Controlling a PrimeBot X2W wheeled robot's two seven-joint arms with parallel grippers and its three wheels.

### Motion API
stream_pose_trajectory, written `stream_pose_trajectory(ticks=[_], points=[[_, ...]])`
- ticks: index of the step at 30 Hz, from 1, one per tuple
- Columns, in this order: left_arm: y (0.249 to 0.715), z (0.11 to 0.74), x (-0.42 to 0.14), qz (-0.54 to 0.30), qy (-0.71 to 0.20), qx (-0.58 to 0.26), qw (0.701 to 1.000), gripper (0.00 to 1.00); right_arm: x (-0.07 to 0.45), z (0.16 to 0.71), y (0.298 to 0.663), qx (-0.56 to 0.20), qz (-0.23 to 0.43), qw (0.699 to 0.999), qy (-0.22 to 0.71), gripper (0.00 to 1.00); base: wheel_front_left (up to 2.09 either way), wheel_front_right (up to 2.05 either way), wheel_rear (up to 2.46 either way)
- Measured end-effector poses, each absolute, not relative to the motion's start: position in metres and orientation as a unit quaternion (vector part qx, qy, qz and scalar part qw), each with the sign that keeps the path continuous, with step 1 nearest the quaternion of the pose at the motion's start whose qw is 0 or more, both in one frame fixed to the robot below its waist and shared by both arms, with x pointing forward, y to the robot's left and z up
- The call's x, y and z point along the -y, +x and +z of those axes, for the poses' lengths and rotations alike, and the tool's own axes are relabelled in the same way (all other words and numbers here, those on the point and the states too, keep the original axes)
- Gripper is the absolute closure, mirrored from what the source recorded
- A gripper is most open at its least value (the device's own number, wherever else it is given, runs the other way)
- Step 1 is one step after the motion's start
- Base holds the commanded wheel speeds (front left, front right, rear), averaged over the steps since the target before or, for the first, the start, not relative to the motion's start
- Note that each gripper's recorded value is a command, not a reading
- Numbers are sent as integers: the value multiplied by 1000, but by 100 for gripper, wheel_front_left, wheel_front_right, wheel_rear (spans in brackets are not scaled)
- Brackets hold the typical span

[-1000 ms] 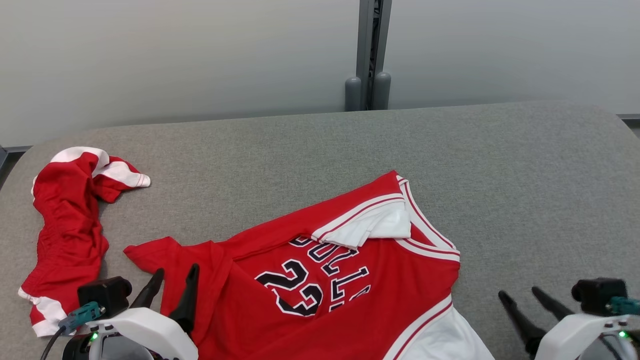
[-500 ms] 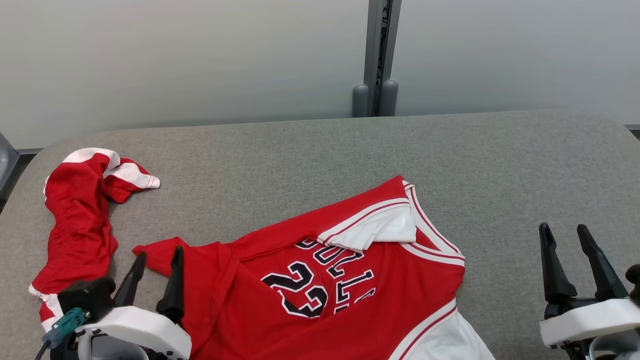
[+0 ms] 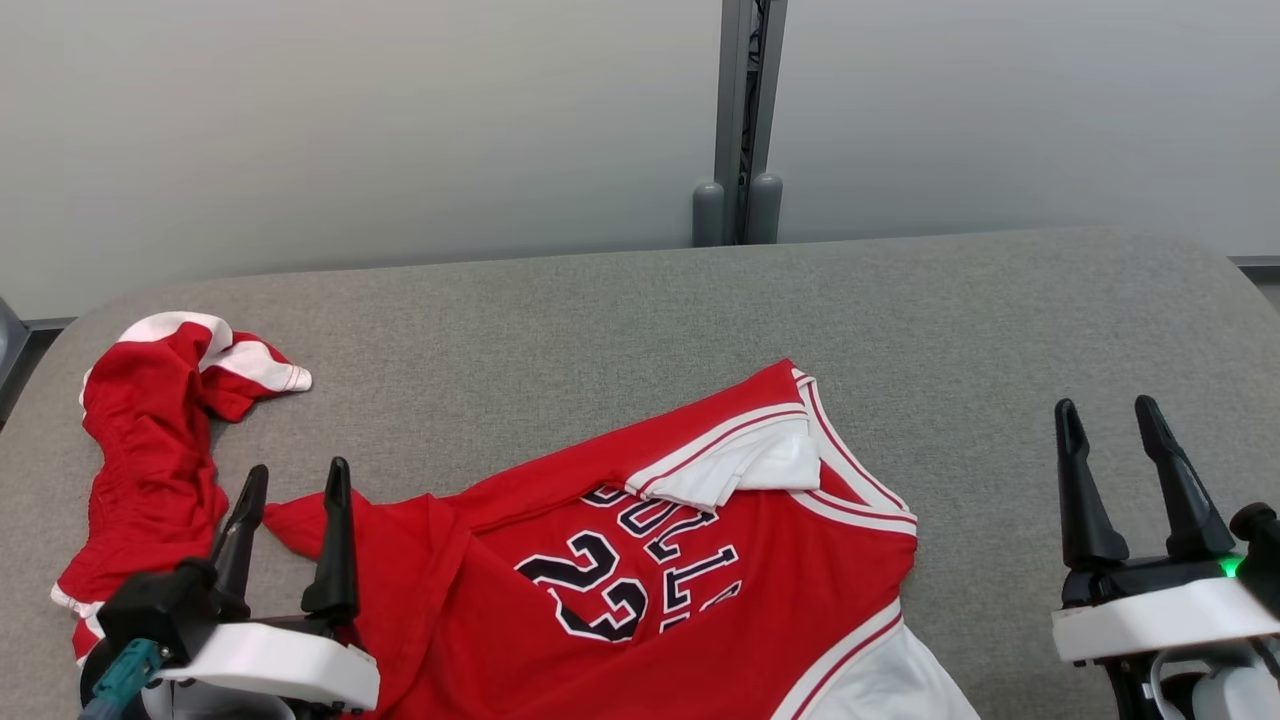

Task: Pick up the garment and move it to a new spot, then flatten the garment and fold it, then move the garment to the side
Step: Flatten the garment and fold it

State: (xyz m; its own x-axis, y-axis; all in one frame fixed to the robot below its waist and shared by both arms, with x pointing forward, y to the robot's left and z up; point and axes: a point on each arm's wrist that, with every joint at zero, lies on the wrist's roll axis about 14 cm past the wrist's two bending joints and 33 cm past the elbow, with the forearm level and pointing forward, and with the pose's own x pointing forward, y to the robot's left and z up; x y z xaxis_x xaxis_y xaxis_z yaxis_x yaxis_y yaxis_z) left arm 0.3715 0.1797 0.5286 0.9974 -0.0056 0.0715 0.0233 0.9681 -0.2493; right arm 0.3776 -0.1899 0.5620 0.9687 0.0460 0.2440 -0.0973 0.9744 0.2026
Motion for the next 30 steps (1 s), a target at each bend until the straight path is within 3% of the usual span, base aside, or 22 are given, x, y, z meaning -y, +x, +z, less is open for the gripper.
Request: stream_pose_trajectory(ticks=[11, 30], points=[[362, 515, -166, -18, -113, 29, 993, 0, 173, 531, 349, 77, 57, 989, 109, 0, 0, 0, 0], [357, 507, -173, -1, -105, 33, 994, 0, 166, 517, 346, 53, 69, 990, 110, 0, 0, 0, 0]])
